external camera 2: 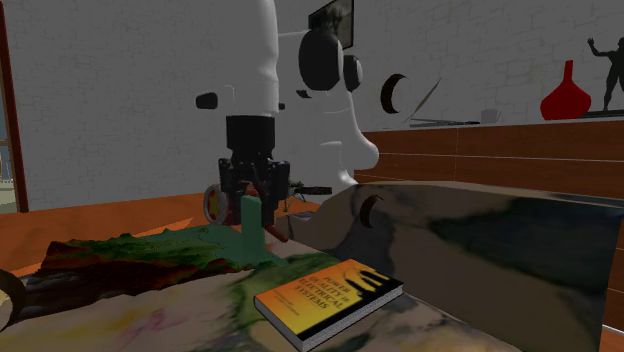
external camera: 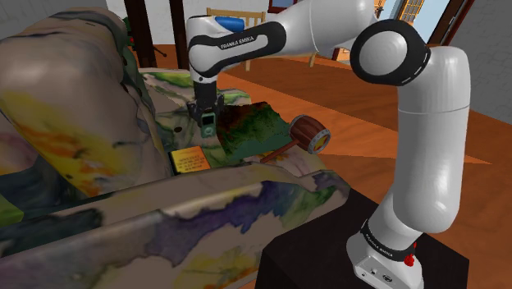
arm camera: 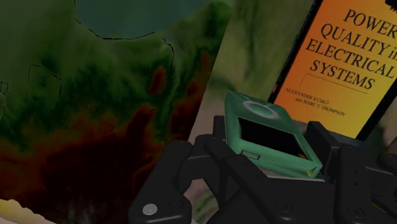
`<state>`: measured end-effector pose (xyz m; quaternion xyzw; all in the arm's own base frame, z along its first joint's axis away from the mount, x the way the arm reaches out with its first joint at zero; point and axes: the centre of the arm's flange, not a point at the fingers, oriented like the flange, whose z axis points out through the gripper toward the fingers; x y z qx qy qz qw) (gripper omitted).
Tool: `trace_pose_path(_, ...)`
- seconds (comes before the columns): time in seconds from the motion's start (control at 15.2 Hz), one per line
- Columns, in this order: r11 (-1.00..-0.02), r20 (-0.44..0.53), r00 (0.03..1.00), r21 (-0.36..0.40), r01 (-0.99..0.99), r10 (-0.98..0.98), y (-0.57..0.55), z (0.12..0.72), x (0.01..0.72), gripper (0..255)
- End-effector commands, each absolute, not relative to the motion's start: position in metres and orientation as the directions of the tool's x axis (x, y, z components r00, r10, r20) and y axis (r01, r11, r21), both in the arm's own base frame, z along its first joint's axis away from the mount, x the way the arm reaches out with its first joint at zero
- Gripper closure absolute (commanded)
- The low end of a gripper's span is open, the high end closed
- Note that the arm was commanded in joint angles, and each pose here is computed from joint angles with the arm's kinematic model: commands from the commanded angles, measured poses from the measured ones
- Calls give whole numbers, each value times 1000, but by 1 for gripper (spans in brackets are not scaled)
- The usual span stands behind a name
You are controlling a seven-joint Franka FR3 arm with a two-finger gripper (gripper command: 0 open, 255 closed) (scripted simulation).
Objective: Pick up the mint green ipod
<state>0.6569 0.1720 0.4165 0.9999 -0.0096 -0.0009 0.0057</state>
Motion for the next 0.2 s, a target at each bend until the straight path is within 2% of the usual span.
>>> trace_pose_path(0.0, -1000, -2, 1000, 12, -19, -20, 172, 428, 657, 255)
trace_pose_path(0.13, -1000, -2, 1000, 12, -19, -20, 172, 429, 657, 255)
